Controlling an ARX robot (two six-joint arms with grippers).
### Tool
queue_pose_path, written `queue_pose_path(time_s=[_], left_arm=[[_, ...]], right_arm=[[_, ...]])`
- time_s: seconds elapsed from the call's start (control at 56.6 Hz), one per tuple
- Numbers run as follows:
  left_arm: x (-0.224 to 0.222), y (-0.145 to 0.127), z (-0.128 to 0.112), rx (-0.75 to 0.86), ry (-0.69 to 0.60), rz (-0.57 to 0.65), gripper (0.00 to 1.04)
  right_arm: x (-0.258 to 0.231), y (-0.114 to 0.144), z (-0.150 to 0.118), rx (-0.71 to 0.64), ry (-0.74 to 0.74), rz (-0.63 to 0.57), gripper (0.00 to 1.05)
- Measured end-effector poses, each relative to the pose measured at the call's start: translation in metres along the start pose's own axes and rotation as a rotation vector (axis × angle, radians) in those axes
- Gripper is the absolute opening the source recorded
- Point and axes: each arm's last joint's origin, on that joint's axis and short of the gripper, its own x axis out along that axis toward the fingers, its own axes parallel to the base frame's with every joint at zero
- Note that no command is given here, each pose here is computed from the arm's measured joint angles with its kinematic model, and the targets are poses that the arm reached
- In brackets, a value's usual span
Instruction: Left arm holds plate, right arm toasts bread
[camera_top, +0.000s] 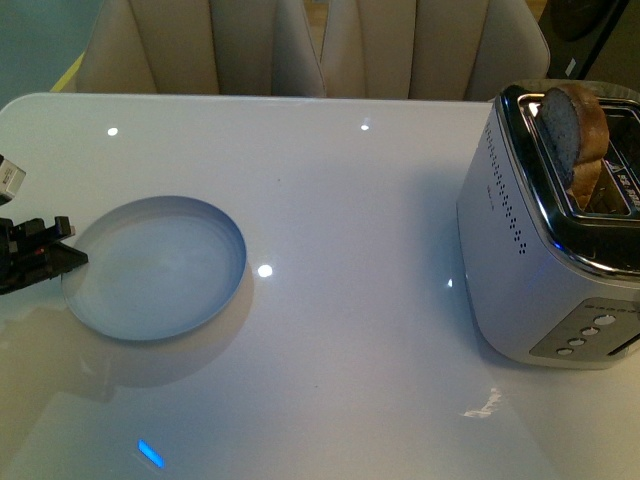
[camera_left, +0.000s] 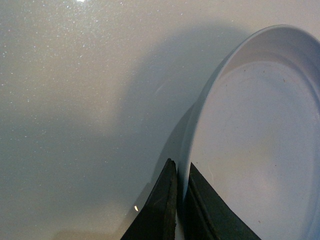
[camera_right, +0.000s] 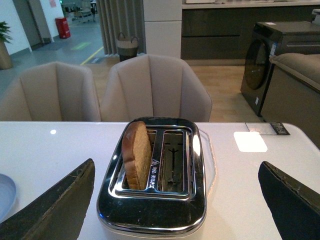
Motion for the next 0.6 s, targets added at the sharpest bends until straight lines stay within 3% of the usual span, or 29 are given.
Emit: queue_pose_path(time_s=[0.6], left_arm=[[0.0065,0.0005,-0.0040,0.007,0.019,0.032,0.03]], right_arm=[[0.0000,0.0000,0.0000,0.000,0.000,0.000,0.96]])
